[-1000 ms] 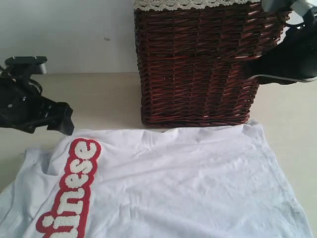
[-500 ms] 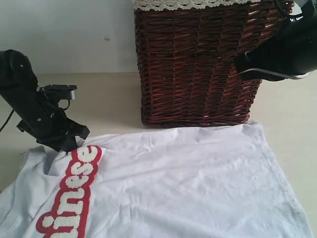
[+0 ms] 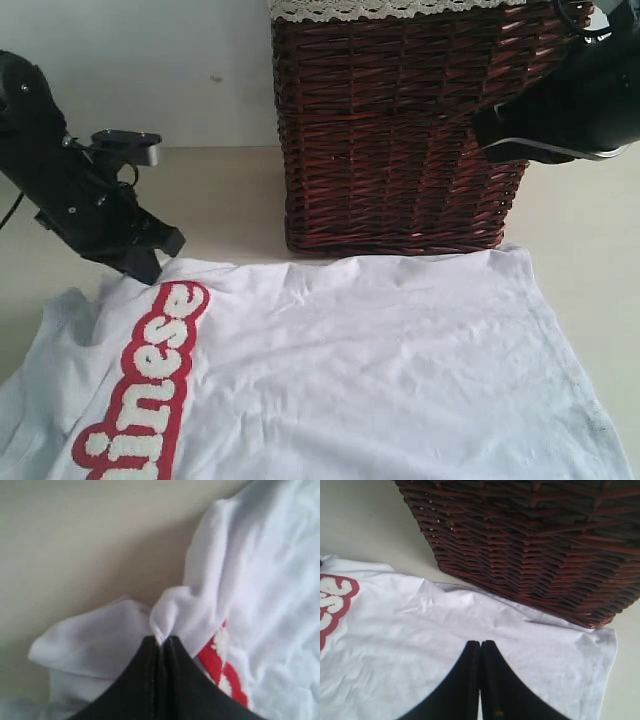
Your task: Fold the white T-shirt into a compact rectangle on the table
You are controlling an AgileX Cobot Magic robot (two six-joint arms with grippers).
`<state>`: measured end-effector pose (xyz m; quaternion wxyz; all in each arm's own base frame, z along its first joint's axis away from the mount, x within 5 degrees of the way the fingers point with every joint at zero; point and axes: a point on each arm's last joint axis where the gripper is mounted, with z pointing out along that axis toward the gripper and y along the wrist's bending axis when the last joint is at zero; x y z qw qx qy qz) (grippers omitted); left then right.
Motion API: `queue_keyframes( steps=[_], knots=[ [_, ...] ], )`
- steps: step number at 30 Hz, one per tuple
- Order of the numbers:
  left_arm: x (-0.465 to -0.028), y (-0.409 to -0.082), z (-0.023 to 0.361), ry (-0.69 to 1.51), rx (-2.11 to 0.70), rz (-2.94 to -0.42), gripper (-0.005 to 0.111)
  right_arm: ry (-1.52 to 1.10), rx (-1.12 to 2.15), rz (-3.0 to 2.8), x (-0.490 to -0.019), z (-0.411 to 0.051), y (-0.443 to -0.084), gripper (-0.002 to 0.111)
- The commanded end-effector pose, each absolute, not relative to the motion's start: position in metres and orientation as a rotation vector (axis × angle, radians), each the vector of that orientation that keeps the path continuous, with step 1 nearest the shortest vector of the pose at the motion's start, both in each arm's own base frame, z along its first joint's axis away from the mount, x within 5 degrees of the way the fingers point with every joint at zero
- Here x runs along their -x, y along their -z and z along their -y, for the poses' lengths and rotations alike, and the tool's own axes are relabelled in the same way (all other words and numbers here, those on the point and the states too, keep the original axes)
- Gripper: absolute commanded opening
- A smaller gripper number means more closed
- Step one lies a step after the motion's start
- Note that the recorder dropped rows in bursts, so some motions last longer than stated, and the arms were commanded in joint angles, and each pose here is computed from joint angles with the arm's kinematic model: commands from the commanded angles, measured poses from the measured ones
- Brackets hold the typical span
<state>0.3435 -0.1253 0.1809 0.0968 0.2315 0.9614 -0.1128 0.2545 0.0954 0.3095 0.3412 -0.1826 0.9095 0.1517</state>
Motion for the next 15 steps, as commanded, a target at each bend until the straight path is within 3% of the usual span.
queue_keyframes(
  steps=[1, 6, 11, 13, 15],
  knots=[
    [-0.313, -0.196, 0.172, 0.31, -0.863, -2.803, 0.0, -0.396, 0.478, -2.347, -0.254, -0.095, -0.314, 0.0],
    [-0.265, -0.178, 0.213, 0.034, -1.108, -2.787, 0.0, -0.397, 0.479, -2.348, -0.254, -0.095, -0.314, 0.0],
    [-0.225, -0.159, 0.226, -0.227, -1.278, -2.748, 0.001, -0.398, 0.481, -2.353, -0.254, -0.095, -0.314, 0.0],
    [-0.21, -0.152, 0.229, -0.246, -1.345, -2.744, 0.008, -0.399, 0.483, -2.356, -0.254, -0.095, -0.314, 0.0],
    [-0.201, -0.148, 0.232, -0.254, -1.393, -2.733, 0.023, -0.397, 0.492, -2.357, -0.253, -0.095, -0.314, 0.0]
  ],
)
